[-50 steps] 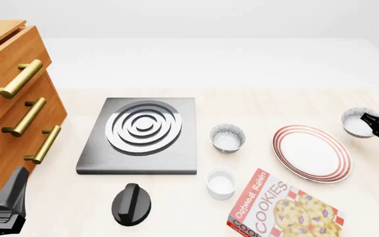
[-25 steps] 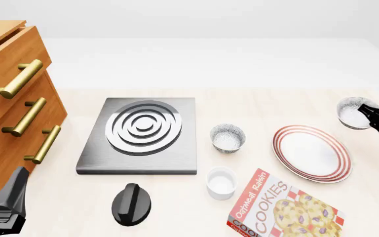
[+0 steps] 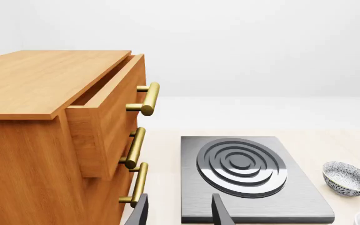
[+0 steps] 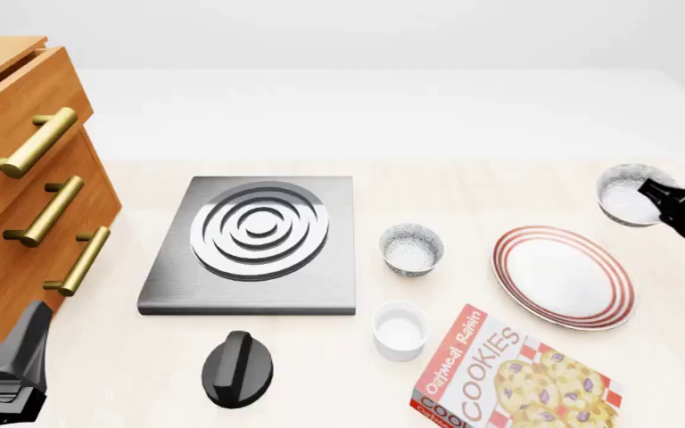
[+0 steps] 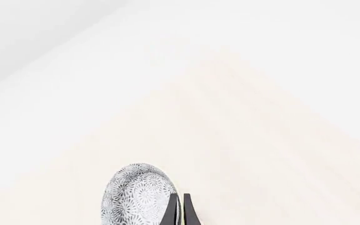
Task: Pick the akita bowl next to the plate and place it on the plate.
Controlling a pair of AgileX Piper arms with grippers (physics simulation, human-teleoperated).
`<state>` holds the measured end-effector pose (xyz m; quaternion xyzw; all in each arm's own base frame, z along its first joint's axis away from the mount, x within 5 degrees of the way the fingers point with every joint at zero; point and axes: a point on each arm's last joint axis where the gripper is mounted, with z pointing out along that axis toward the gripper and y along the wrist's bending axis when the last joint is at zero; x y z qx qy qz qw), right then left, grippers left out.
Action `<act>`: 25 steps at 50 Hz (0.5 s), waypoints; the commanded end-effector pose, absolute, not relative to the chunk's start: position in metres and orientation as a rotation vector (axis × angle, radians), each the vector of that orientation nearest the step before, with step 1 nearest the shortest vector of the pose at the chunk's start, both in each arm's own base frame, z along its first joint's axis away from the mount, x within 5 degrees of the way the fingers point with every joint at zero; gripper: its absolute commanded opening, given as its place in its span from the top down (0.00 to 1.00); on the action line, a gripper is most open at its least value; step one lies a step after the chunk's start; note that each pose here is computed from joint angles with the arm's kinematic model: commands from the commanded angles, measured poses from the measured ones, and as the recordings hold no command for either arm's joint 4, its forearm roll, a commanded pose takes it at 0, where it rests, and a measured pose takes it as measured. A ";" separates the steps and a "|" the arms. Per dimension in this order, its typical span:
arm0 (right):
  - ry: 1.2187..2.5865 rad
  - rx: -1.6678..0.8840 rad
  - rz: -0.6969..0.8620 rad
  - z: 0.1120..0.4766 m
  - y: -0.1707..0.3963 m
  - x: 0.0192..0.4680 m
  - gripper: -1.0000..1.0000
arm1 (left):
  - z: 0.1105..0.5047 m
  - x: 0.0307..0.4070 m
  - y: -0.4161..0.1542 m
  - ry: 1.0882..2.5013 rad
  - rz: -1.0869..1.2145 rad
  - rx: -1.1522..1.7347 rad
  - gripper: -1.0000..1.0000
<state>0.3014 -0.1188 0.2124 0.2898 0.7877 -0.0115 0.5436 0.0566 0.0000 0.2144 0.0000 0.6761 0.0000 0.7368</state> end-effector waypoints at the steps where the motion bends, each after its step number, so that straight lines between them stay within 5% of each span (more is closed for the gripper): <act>1: 1.862 0.672 0.003 0.219 -0.104 0.291 1.00 | 0.214 0.057 0.000 1.485 0.000 0.000 0.00; 25: 1.889 0.612 0.056 0.219 -0.075 0.272 1.00 | 0.214 0.057 0.000 1.485 0.000 0.000 0.00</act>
